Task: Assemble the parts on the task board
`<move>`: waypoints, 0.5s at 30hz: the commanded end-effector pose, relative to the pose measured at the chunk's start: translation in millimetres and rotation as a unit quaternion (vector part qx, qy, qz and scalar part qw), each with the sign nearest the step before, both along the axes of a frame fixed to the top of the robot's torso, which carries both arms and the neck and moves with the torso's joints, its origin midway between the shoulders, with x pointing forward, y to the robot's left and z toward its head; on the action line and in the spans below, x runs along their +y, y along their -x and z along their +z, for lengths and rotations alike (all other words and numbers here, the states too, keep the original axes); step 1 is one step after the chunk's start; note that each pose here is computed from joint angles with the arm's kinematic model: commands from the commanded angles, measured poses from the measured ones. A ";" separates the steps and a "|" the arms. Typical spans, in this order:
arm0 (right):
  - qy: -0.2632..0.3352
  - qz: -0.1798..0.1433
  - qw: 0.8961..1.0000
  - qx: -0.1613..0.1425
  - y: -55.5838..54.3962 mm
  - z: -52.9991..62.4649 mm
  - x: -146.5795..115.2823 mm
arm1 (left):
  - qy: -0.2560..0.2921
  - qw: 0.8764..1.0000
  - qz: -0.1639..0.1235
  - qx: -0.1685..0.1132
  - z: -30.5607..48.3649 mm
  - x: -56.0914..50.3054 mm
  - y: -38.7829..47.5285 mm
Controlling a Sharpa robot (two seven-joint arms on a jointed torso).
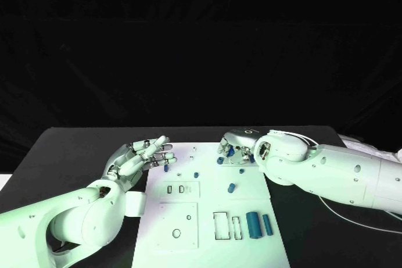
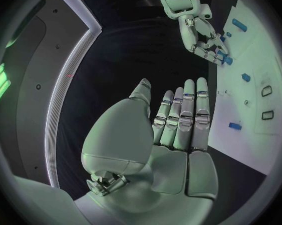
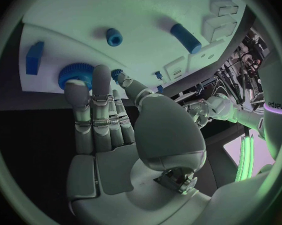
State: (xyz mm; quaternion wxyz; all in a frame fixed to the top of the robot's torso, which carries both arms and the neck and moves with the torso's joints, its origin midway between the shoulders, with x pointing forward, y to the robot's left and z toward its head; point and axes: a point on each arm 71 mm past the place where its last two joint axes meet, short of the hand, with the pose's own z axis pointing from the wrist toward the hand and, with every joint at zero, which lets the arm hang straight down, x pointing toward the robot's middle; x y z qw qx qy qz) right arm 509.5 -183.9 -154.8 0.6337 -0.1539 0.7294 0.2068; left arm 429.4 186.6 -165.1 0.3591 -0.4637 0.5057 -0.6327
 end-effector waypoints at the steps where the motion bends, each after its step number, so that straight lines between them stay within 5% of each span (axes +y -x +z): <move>1: 0.038 -0.001 0.999 0.000 -0.1 -2.4 1.5 | 0.009 1.000 -0.012 0.000 1.9 -2.6 1.1; 15: 0.047 0.004 0.999 0.009 -1.4 -4.7 8.3 | 0.008 1.000 -0.013 0.002 2.2 -3.1 1.3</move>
